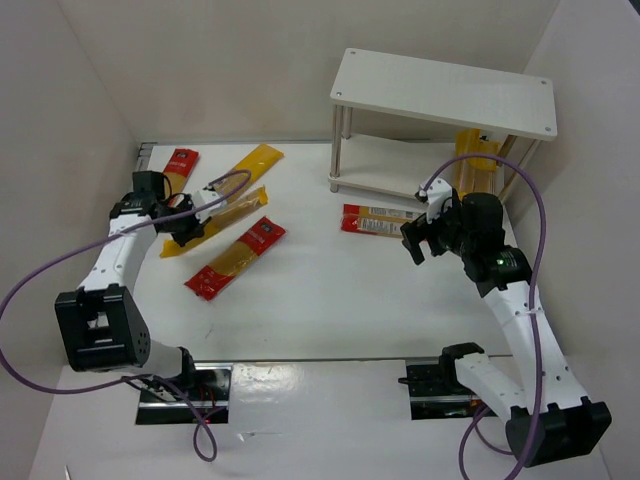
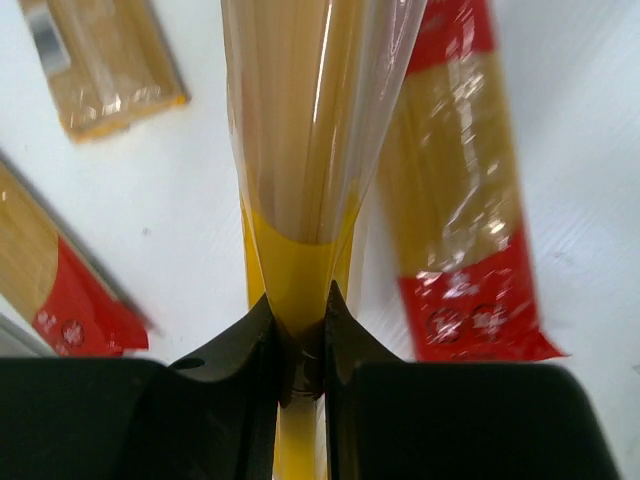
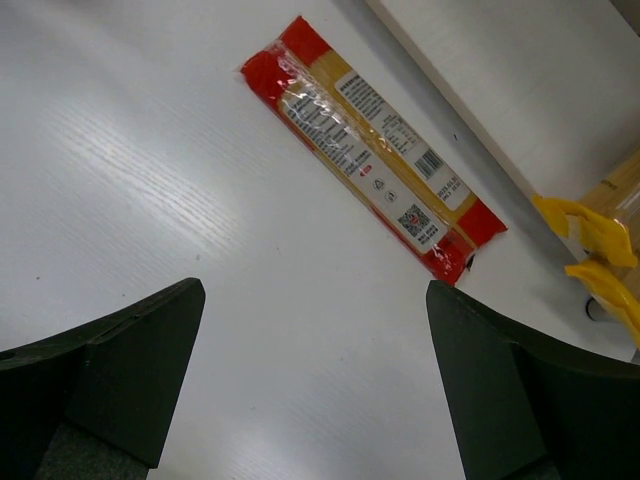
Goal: Place and organize the pasta boxes and bags onto the shelf
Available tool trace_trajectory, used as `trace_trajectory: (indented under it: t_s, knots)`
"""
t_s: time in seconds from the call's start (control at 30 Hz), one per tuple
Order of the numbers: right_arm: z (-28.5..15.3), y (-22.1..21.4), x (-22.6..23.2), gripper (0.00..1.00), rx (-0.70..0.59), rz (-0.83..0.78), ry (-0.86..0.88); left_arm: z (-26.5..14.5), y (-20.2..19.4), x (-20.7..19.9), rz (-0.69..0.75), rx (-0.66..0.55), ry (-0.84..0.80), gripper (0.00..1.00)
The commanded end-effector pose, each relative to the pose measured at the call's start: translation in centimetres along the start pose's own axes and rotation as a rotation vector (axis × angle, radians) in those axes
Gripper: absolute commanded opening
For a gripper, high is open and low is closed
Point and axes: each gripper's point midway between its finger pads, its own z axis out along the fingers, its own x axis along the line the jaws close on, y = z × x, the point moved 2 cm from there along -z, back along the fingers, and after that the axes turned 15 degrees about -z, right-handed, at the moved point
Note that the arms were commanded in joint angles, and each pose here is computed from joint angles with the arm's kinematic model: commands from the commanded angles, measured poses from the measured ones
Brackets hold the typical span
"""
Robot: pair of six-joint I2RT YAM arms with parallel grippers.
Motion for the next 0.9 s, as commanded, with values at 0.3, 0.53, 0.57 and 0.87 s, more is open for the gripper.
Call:
trace_trajectory:
  t_s: [0.3,0.53,0.57,0.87]
  knots:
    - [0.4,4.9,1.8,1.0,-0.164,-0.151,0.177,-0.1,10.9,-13.0,0.177,-0.218,-0.242,0.0]
    - [0.8,6.4,2.7,1.0,-0.225,-0.203,0.248,1.2,12.8,-18.3,0.238,-0.22,-0.334,0.0]
    - [0.8,6.8,3.1,1.0,-0.232,-0.205,0.27,1.3,12.8,-19.0,0.234,-0.217,-0.349,0.0]
    - [1.7,9.2,7.8,1.0,-0.292,-0.354,0.451,4.3,14.2,-22.7,0.233,-0.181,-0.461,0.0]
